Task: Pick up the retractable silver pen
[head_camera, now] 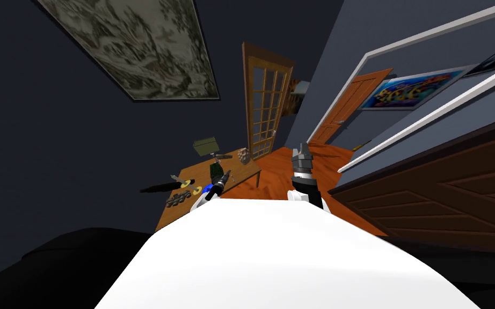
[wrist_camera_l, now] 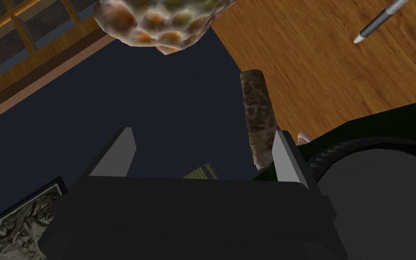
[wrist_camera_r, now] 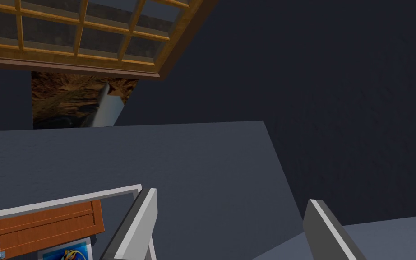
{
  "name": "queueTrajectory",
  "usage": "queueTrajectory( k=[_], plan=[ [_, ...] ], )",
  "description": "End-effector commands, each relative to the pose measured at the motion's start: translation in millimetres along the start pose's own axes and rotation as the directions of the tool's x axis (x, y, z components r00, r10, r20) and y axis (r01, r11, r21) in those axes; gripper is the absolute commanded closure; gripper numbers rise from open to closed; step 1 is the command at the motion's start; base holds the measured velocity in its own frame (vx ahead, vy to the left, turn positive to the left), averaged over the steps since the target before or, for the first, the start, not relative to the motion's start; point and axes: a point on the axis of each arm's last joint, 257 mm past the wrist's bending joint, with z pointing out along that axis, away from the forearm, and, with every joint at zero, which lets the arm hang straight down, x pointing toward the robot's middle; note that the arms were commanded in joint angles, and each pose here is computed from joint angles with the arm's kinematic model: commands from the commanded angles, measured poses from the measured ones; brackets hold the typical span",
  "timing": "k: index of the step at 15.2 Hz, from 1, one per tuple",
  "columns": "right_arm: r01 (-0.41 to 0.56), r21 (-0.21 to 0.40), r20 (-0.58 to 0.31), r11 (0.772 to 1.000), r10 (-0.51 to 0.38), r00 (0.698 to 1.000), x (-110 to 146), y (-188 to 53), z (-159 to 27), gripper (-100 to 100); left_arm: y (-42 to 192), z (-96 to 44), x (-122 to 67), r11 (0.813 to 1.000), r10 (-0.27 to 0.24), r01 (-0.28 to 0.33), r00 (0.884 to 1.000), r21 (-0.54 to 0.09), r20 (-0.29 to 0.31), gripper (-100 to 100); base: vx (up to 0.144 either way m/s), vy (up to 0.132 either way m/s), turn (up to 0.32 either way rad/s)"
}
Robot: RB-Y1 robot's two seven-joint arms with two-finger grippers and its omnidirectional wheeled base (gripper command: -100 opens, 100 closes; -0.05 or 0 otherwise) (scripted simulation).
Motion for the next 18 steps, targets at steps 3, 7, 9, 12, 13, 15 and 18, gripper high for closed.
queueTrajectory(
  k=[3, 7, 9, 12, 13, 15, 18],
  plan=[
    [0.000, 0.000, 0.000, 1.000, 0.000, 1.000, 0, 0, 0.0, 0, 51, -0.4, 6.5, 0.990, 0.045, -0.053, 0.997, -0.132, -0.062, -100, 0.052, -0.069, -0.135],
    [0.000, 0.000, 0.000, 1.000, 0.000, 1.000, 0, 0, 0.0, 0, 94, -5.0, 9.3, 0.966, 0.079, -0.104, 0.991, -0.239, -0.112, -100, 0.047, -0.069, -0.124],
    [0.000, 0.000, 0.000, 1.000, 0.000, 1.000, 0, 0, 0.0, 0, 114, -8.6, 8.8, 0.949, 0.094, -0.130, 0.986, -0.287, -0.135, -100, 0.054, -0.065, -0.122],
    [0.000, 0.000, 0.000, 1.000, 0.000, 1.000, 0, 0, 0.0, 0, 153, -18.4, 4.1, 0.907, 0.123, -0.184, 0.976, -0.378, -0.178, -100, 0.063, -0.072, -0.137],
    [0.000, 0.000, 0.000, 1.000, 0.000, 1.000, 0, 0, 0.0, 0, 156, -19.5, 4.0, 0.904, 0.122, -0.184, 0.976, -0.386, -0.180, -100, 0.069, -0.078, -0.139],
    [0.000, 0.000, 0.000, 1.000, 0.000, 1.000, 0, 0, 0.0, 0, 175, -26.0, -0.3, 0.877, 0.135, -0.211, 0.971, -0.431, -0.200, -100, 0.058, -0.067, -0.117],
    [0.000, 0.000, 0.000, 1.000, 0.000, 1.000, 0, 0, 0.0, 0, 211, -40.7, -11.6, 0.819, 0.157, -0.260, 0.959, -0.511, -0.236, -100, 0.046, -0.062, -0.117]
  ],
)
